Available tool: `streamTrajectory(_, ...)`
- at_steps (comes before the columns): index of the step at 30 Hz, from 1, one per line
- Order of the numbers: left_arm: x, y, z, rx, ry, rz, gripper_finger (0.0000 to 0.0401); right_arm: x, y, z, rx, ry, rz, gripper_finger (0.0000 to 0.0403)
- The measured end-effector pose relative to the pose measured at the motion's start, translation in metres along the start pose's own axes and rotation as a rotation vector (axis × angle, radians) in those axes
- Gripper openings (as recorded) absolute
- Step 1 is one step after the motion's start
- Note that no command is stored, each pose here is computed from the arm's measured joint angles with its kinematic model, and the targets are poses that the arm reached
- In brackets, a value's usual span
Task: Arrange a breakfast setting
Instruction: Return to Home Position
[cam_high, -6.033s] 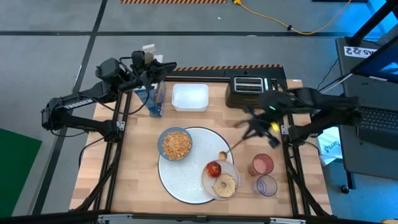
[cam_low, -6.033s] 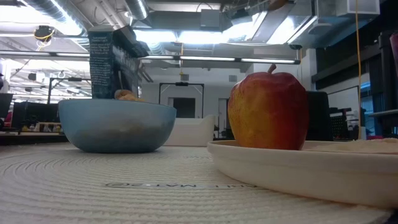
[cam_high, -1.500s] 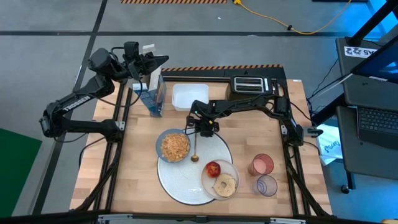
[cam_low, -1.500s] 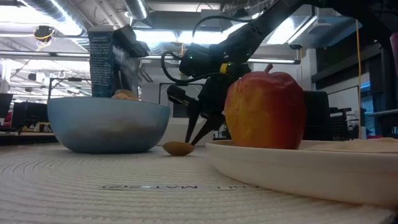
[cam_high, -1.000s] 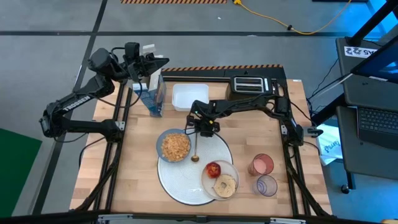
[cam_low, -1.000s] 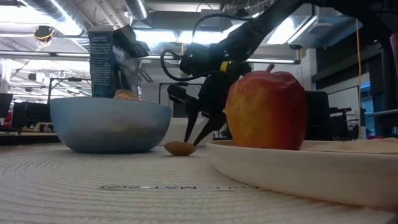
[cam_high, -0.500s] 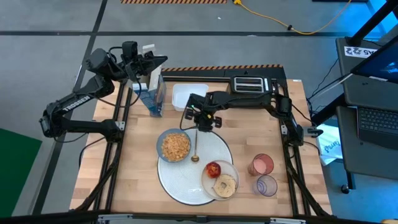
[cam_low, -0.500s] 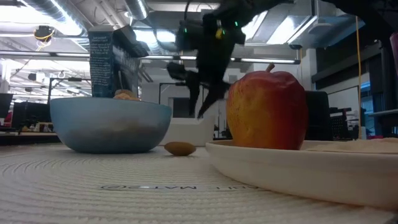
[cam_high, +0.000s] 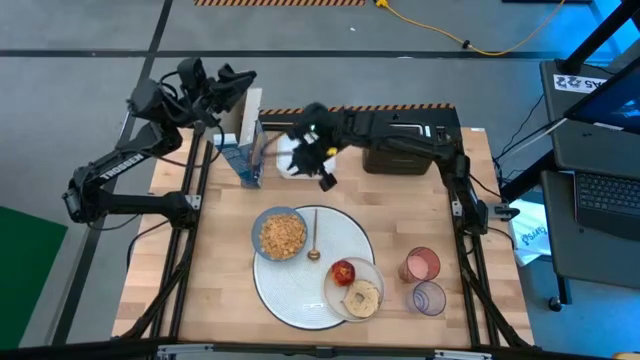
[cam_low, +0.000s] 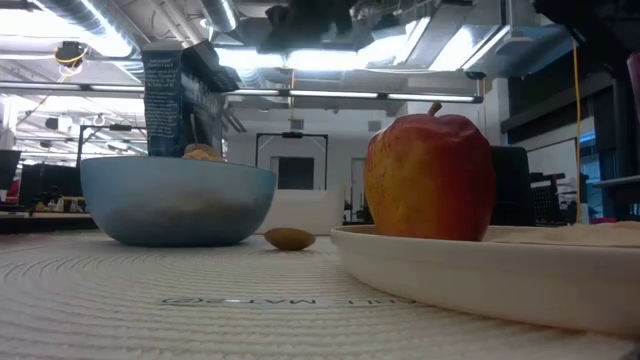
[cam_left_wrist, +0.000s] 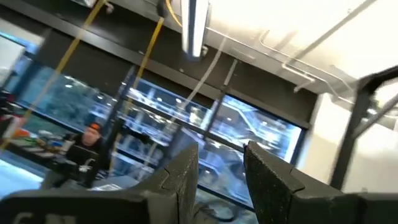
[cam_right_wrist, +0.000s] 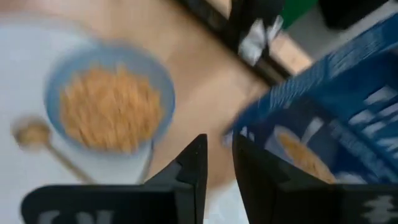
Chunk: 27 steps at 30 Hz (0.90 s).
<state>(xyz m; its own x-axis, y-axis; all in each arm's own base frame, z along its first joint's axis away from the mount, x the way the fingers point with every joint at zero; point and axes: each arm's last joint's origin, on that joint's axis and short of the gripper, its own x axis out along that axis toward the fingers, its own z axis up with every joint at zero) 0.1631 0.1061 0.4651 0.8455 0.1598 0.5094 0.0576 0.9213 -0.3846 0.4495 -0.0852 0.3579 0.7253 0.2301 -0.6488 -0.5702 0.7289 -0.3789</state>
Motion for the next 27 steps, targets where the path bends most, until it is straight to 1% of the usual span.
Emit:
streamTrajectory(3,-0.001,0.003,0.001,0.008,-0.020,0.034,0.0119,-0.016,-0.011,0.012,0.075,-0.146,-0.012,0.0078)
streamTrajectory(7,-0.002,0.006,0.003,0.013,-0.028,0.051,0.0119,-0.036,-0.025,0.029,0.130,-0.303,-0.103,0.0069)
streamTrajectory(10,-0.001,0.006,0.003,0.011,-0.027,0.051,0.0119,-0.056,-0.028,0.044,0.134,-0.432,-0.153,0.0040)
streamTrajectory(12,-0.001,0.005,0.002,0.009,-0.025,0.046,0.0115,-0.075,-0.025,0.053,0.123,-0.484,-0.161,0.0014)
streamTrajectory(13,-0.001,0.005,0.002,0.010,-0.023,0.044,0.0110,-0.086,-0.023,0.058,0.115,-0.503,-0.168,0.0008)
streamTrajectory(16,0.000,0.004,0.000,0.005,-0.013,0.040,0.0083,-0.108,-0.015,0.069,0.119,-0.524,-0.194,0.0011)
streamTrajectory(19,0.001,0.002,-0.004,0.000,0.011,0.045,0.0039,-0.130,-0.008,0.075,0.121,-0.515,-0.239,0.0005)
streamTrajectory(21,0.003,0.000,-0.007,0.023,0.012,0.051,0.0012,-0.147,-0.001,0.079,0.128,-0.518,-0.251,0.0005)
streamTrajectory(25,-0.002,-0.014,-0.007,0.071,0.004,0.055,0.0002,-0.171,0.011,0.078,0.157,-0.447,-0.289,0.0004)
streamTrajectory(27,-0.010,-0.020,-0.007,0.101,0.042,0.105,0.0001,-0.181,0.017,0.077,0.148,-0.414,-0.294,0.0004)
